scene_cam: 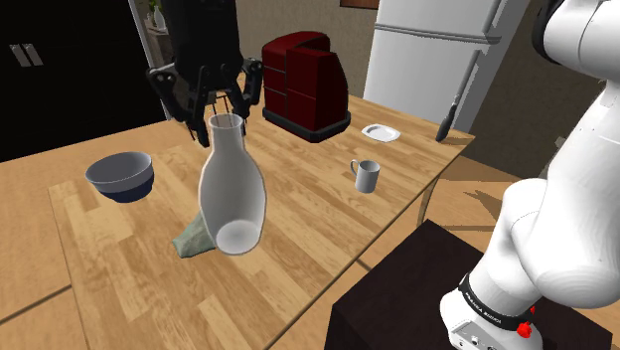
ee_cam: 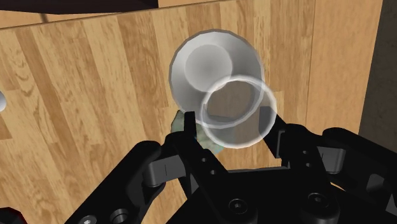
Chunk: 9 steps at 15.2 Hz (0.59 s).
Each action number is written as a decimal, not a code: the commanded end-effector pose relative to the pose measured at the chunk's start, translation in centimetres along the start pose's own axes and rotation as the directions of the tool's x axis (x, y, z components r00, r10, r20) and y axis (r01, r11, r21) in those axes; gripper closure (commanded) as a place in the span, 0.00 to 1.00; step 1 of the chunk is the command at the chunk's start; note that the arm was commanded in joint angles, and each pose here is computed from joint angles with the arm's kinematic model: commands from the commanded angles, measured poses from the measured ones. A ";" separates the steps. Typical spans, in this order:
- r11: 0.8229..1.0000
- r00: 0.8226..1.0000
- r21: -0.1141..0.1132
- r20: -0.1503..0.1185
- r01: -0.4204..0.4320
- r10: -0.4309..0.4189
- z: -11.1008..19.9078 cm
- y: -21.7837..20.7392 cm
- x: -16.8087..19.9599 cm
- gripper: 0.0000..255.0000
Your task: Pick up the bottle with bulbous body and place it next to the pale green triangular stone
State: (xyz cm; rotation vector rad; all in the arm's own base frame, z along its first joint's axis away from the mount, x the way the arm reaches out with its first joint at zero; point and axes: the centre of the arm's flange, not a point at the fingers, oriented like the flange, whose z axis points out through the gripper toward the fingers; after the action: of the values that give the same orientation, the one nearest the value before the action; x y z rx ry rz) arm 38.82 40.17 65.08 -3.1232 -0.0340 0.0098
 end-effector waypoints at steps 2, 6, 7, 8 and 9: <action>1.000 1.000 0.001 -0.001 0.000 0.000 1.7 0.0 0.0 1.00; 1.000 1.000 0.001 -0.001 0.000 0.000 3.8 0.1 0.0 1.00; 1.000 1.000 0.001 -0.001 0.000 0.000 4.4 0.1 0.0 1.00; 1.000 1.000 0.001 -0.001 0.000 0.000 4.9 0.1 0.0 1.00; 1.000 1.000 0.001 -0.001 0.000 0.000 5.4 0.1 0.0 1.00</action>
State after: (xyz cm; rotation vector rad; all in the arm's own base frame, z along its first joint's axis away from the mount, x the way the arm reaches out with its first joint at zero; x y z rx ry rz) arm 38.84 40.20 60.18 -3.1232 -0.0340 0.0097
